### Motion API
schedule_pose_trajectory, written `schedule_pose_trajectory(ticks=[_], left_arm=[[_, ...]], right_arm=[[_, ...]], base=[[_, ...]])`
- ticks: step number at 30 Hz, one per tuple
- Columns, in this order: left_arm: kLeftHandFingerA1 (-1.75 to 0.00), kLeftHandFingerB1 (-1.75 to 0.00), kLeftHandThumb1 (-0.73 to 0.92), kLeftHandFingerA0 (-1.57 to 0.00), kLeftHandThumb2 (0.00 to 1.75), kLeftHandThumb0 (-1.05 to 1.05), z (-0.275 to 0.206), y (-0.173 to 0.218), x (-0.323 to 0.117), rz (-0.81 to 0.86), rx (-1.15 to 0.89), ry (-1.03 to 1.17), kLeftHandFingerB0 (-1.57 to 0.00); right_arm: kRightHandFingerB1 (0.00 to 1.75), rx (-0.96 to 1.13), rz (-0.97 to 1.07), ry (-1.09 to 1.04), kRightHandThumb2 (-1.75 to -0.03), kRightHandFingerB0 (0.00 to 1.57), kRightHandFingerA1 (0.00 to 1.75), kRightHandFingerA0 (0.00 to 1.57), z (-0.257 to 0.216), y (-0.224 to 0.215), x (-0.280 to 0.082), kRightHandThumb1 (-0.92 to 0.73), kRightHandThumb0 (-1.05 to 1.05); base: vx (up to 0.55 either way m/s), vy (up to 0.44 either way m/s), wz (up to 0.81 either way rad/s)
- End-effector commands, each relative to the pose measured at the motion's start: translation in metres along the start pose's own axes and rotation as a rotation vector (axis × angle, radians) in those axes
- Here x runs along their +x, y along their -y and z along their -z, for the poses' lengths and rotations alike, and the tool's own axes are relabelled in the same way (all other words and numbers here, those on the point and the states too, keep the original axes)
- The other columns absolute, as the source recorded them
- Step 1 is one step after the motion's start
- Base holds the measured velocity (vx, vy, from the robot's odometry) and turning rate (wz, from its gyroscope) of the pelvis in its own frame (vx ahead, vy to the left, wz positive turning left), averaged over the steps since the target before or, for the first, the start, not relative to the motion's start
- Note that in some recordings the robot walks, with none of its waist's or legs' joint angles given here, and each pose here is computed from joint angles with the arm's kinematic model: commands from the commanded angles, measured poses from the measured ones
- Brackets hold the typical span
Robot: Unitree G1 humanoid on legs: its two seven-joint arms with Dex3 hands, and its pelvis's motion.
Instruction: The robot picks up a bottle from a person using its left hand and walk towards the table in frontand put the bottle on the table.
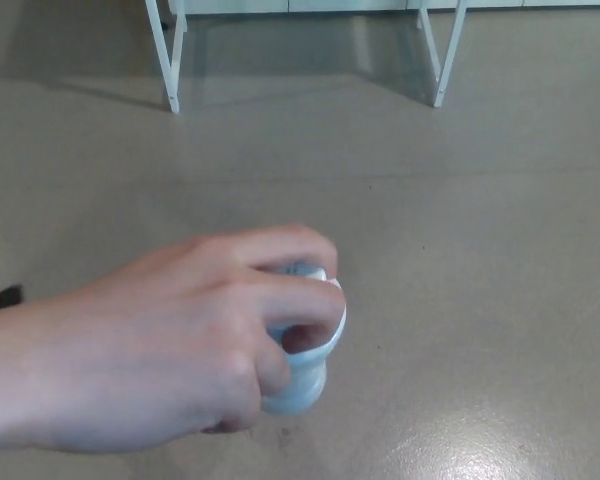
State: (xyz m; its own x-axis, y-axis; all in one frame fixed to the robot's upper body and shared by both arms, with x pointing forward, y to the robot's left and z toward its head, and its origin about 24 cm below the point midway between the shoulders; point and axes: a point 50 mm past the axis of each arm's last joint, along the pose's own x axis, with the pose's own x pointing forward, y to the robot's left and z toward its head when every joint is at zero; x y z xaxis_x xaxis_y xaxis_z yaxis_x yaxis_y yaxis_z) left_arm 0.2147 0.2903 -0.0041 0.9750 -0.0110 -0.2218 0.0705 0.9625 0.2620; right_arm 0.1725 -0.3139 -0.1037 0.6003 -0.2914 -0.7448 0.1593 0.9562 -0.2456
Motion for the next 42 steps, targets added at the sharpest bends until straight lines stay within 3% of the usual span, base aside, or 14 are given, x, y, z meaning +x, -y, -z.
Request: schedule_pose_trajectory(ticks=[1,12,15,35,36,37,38,39,40,42], left_arm=[[-0.22,-0.12,0.38,0.00,0.77,-0.63,-0.094,0.073,-0.018,0.509,0.144,0.336,0.00],[-0.12,-0.01,0.42,0.00,0.77,-0.71,-0.110,0.103,-0.008,0.606,0.158,0.312,0.00],[-0.14,-0.04,0.41,0.00,0.78,-0.70,-0.111,0.105,-0.001,0.595,0.159,0.296,0.00],[-0.18,-0.06,0.43,0.00,0.80,-0.72,-0.116,0.114,0.014,0.545,0.183,0.250,0.00],[-0.48,-0.28,0.72,-0.80,0.61,-0.35,-0.116,0.117,0.015,0.471,0.201,0.255,-0.19],[-0.48,-0.28,0.72,-0.80,0.61,-0.35,-0.118,0.120,0.016,0.376,0.222,0.264,-0.19],[-0.59,-0.34,0.82,-1.03,0.65,-0.22,-0.120,0.121,0.018,0.333,0.215,0.274,-0.41],[-1.19,-0.55,0.89,-1.09,0.66,-0.13,-0.122,0.124,0.021,0.301,0.209,0.290,-0.82],[-1.33,-0.66,0.87,-0.98,0.68,-0.13,-0.123,0.125,0.022,0.285,0.216,0.300,-0.85],[-1.33,-0.66,0.87,-0.98,0.68,-0.13,-0.124,0.125,0.022,0.269,0.227,0.307,-0.85]], right_arm=[[0.42,-0.032,0.024,0.005,-0.57,0.59,0.47,0.69,-0.001,0.009,-0.001,-0.59,-0.36],[0.41,-0.058,0.021,0.001,-0.57,0.56,0.46,0.69,-0.002,0.007,0.000,-0.59,-0.34],[0.43,-0.046,0.021,0.006,-0.56,0.61,0.47,0.73,-0.003,0.007,0.000,-0.59,-0.33],[0.43,-0.087,0.009,0.023,-0.57,0.58,0.47,0.68,-0.011,0.005,0.002,-0.55,-0.36],[0.42,-0.083,0.010,0.022,-0.56,0.58,0.47,0.71,-0.011,0.005,0.002,-0.57,-0.33],[0.42,-0.078,0.012,0.021,-0.56,0.58,0.47,0.71,-0.011,0.004,0.002,-0.57,-0.33],[0.43,-0.073,0.009,0.027,-0.56,0.60,0.47,0.72,-0.014,0.003,0.003,-0.58,-0.35],[0.42,-0.061,0.005,0.032,-0.56,0.59,0.48,0.72,-0.017,0.002,0.003,-0.58,-0.34],[0.42,-0.063,0.004,0.036,-0.56,0.59,0.48,0.73,-0.018,0.001,0.003,-0.58,-0.35],[0.42,-0.073,0.005,0.040,-0.56,0.59,0.48,0.73,-0.019,0.000,0.004,-0.58,-0.35]], base=[[0.00,0.000,0.00],[0.00,0.000,0.00],[0.00,0.000,0.00],[0.00,0.000,0.00],[0.00,0.000,0.00],[0.00,0.000,0.00],[0.00,0.000,0.00],[0.00,0.000,0.00],[0.00,0.000,0.00],[0.00,0.000,0.00]])
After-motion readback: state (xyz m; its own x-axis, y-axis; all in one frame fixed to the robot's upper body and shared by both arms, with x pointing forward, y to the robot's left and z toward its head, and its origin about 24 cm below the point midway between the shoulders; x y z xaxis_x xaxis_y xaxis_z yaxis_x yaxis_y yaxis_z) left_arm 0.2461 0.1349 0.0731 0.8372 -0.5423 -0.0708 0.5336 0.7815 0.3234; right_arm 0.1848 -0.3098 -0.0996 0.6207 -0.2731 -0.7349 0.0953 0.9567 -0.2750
